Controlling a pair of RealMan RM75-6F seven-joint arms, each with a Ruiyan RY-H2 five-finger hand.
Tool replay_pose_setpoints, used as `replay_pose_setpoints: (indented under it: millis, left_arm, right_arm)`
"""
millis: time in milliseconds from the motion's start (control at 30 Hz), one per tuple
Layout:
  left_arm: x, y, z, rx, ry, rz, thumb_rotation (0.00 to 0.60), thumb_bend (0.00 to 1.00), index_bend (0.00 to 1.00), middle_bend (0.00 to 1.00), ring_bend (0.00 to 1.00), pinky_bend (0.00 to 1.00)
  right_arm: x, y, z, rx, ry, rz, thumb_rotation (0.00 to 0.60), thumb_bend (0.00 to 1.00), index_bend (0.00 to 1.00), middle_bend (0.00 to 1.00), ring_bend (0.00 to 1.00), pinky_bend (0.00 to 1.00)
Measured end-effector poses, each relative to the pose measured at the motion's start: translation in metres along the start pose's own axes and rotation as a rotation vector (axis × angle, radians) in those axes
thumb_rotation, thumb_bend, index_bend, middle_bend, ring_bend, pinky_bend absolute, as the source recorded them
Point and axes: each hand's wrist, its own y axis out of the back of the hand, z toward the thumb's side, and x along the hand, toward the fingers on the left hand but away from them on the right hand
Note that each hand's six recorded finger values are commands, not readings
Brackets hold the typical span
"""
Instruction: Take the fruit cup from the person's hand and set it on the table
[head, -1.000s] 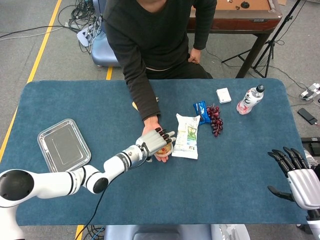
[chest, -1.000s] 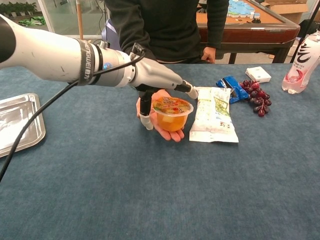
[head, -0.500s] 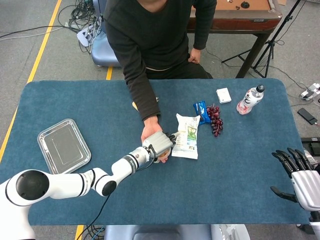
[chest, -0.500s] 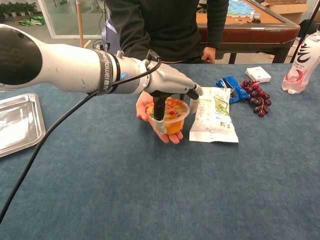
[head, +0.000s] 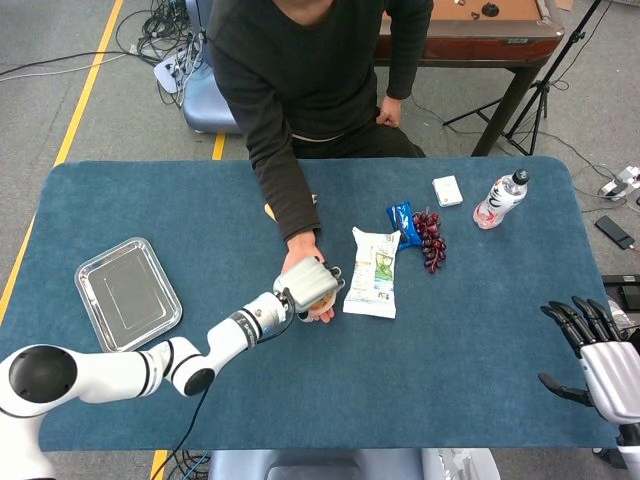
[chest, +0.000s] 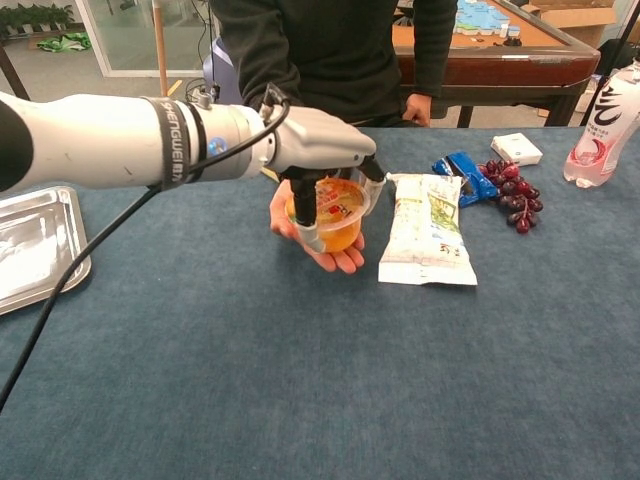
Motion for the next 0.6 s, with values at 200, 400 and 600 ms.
replay_pose_setpoints:
  millis: [200, 400, 600]
  left_arm:
    - [-0.028, 0.011, -0.026, -0.014, 0.035, 0.052, 0.600, 0.12, 0.48, 0.32, 0.46, 0.66]
    - [-0.066, 0.005, -0.069, -0.006, 0.125, 0.046, 0.600, 0.12, 0.47, 0.32, 0.46, 0.66]
    - [-0.080, -0.018, -0.092, -0.009, 0.188, -0.011, 0.600, 0.12, 0.46, 0.32, 0.46, 0.66]
  right_arm:
    - [-0.001, 0.000, 0.004, 0.003, 0.014, 0.003, 0.600, 0.11, 0.15, 0.14, 0.00, 0.06]
    - [-0.005, -0.001, 0.008, 0.003, 0.030, 0.005, 0.600, 0.11, 0.15, 0.14, 0.00, 0.06]
    - [-0.007, -0.001, 0.011, 0.003, 0.043, 0.007, 0.600, 0.11, 0.15, 0.14, 0.00, 0.06]
